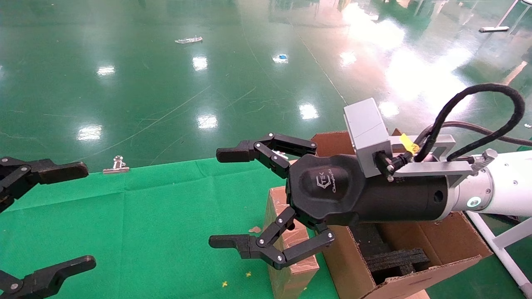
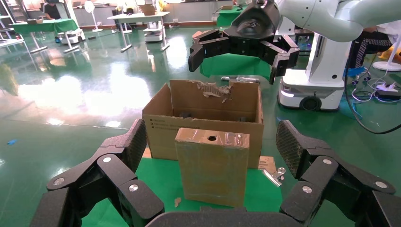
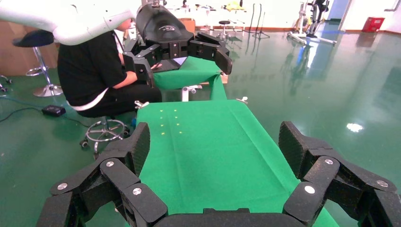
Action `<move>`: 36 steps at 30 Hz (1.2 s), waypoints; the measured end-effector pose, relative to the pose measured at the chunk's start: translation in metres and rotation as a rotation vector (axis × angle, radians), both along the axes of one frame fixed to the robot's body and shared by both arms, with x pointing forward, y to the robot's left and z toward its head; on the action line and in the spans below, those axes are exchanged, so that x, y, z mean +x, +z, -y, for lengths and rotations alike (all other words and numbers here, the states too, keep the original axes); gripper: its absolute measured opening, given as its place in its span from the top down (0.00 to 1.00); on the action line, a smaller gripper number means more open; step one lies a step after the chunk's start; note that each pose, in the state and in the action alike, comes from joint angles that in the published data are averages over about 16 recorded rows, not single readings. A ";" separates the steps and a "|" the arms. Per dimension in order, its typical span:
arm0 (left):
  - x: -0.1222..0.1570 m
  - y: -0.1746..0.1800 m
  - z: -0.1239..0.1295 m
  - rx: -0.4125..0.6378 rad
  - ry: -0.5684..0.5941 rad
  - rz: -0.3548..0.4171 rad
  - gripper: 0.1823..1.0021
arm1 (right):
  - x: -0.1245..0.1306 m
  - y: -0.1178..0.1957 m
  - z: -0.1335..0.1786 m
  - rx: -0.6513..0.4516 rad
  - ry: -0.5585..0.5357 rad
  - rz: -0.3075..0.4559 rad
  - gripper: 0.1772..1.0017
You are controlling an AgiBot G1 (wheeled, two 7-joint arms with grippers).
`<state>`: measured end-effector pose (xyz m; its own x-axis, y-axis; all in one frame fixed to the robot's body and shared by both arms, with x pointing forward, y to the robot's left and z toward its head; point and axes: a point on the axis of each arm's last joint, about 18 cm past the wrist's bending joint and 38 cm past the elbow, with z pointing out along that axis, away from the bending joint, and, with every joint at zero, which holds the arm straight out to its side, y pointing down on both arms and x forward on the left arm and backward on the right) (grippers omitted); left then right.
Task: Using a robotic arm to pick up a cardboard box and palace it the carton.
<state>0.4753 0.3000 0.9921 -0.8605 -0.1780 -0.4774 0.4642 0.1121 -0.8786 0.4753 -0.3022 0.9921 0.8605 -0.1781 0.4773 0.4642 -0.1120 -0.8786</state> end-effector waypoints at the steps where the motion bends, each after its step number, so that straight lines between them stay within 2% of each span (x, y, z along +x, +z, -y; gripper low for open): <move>1: 0.000 0.000 0.000 0.000 0.000 0.000 0.00 | 0.000 0.000 0.000 0.000 0.000 0.000 0.00; 12: 0.000 0.000 0.000 0.000 0.000 0.000 0.00 | 0.000 -0.002 -0.001 -0.014 0.000 -0.002 0.00; 18: 0.000 0.000 0.000 0.000 0.000 0.000 0.00 | 0.005 -0.010 -0.010 -0.101 -0.011 -0.016 0.00; 23: 0.000 0.000 0.000 0.000 0.000 0.000 0.00 | 0.020 -0.025 -0.027 -0.257 -0.034 -0.045 0.00; 29: 0.000 0.000 0.000 0.000 0.000 0.000 0.00 | 0.047 -0.039 -0.049 -0.509 -0.106 -0.076 0.00; 36: 0.000 0.000 0.000 0.000 0.000 0.000 0.00 | 0.073 -0.025 -0.062 -0.770 -0.246 -0.066 0.00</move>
<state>0.4754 0.3001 0.9921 -0.8605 -0.1779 -0.4773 0.4642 0.1120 -0.8786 0.5483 -0.2403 0.9667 0.8700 -0.0075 0.4930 0.2979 -0.7888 -0.5377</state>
